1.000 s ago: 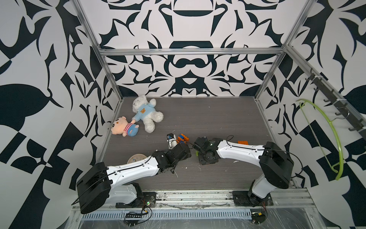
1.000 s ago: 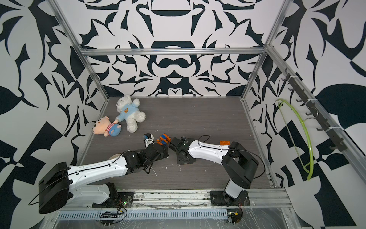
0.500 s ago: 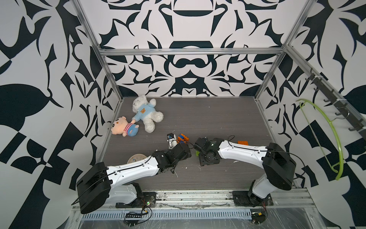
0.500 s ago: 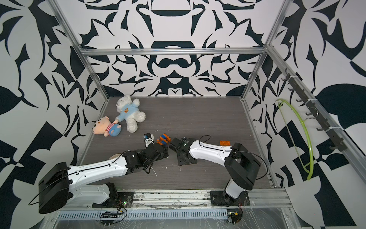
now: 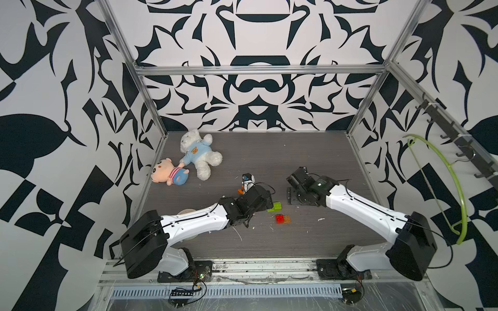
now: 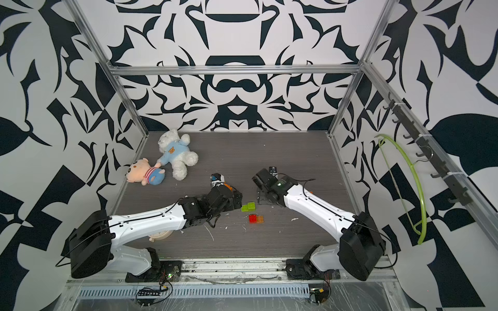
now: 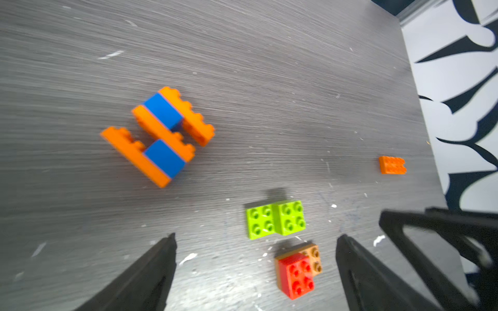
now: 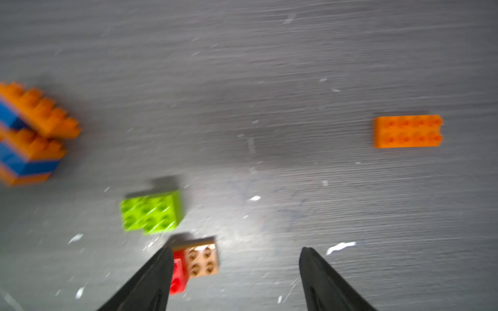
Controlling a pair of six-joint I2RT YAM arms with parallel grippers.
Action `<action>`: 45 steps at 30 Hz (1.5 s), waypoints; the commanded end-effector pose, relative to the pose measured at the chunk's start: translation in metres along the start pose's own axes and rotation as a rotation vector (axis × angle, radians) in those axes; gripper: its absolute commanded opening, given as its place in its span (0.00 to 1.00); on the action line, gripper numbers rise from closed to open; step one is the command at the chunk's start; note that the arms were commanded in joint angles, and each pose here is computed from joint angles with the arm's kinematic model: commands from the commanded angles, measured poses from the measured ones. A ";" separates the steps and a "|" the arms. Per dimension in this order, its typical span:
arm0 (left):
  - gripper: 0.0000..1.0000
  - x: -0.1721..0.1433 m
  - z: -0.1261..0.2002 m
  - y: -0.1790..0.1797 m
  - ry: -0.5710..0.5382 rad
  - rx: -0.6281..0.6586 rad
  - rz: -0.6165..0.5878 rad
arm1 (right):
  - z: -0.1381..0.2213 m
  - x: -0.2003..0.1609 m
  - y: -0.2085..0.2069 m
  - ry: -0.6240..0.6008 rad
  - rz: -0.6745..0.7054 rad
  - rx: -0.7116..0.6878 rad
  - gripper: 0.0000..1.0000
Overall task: Assemble the number 5 with lego
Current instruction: Assemble the lego brick with the lego brick, then move the lego brick at the center of the board.
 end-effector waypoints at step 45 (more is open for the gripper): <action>0.99 -0.098 -0.076 -0.136 0.422 -0.218 -0.281 | -0.117 0.031 -0.194 0.108 -0.508 0.146 0.80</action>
Point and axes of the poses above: each gripper's point midway between its finger pads, its own z axis back along the fingers, its own y axis along the line the jaws close on, x = y × z, the point moved 2 cm from there along z, back along the fingers, and after that the axes turned 15 degrees about z, right-handed, at the moved point
